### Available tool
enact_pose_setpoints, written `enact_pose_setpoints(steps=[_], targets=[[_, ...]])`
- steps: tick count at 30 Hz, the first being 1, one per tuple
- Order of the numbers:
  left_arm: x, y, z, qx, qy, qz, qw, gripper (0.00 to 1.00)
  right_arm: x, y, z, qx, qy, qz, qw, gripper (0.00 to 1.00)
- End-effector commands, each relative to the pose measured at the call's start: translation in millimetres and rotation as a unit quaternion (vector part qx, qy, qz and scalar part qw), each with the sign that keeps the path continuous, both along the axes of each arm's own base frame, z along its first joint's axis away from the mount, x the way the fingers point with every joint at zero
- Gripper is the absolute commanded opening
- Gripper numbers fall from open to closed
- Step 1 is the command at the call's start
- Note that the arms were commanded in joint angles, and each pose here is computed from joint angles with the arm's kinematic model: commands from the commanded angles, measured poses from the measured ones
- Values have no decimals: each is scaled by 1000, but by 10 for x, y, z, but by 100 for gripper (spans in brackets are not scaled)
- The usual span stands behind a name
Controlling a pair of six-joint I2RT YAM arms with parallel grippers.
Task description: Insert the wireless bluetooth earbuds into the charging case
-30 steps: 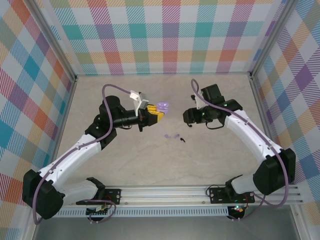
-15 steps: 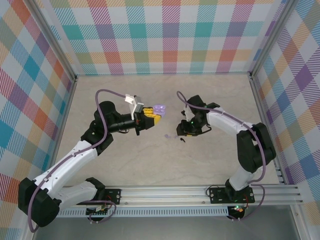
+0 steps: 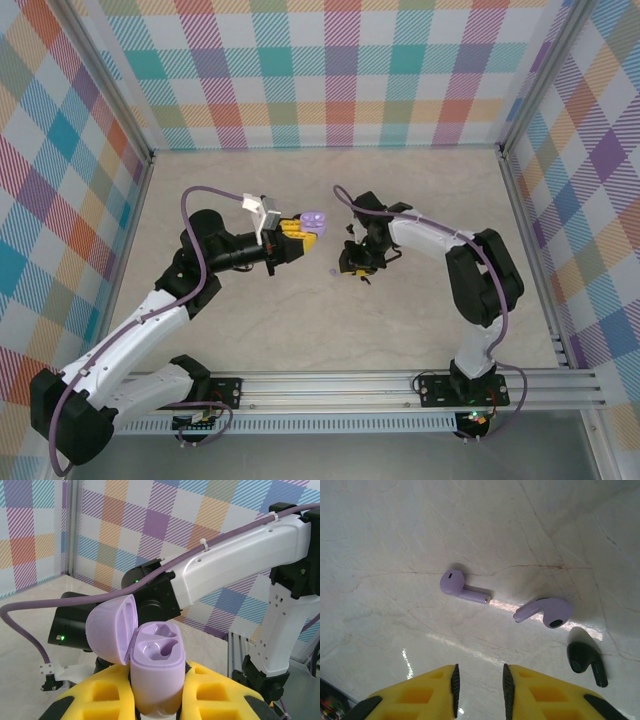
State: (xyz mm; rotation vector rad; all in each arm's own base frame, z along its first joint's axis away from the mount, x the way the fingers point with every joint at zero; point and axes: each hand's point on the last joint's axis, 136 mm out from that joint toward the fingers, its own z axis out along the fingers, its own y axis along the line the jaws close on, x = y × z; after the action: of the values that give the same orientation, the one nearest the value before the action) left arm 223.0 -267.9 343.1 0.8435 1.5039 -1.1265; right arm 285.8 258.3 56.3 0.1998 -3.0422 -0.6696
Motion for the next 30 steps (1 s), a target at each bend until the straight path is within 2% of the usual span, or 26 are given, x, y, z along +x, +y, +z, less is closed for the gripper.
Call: enact_pose_setpoints(steps=[1, 16, 30], targets=[[-68, -15, 47, -3, -20, -7, 1000, 13, 26, -11, -14, -24, 14, -18, 999, 31], [-58, -4, 31, -3, -20, -1, 1000, 13, 17, -38, -189, -68, 34, -21, 997, 30], [-35, -4, 4, -1, -18, 3, 1000, 13, 175, -100, -223, -114, 19, -11, 993, 31]])
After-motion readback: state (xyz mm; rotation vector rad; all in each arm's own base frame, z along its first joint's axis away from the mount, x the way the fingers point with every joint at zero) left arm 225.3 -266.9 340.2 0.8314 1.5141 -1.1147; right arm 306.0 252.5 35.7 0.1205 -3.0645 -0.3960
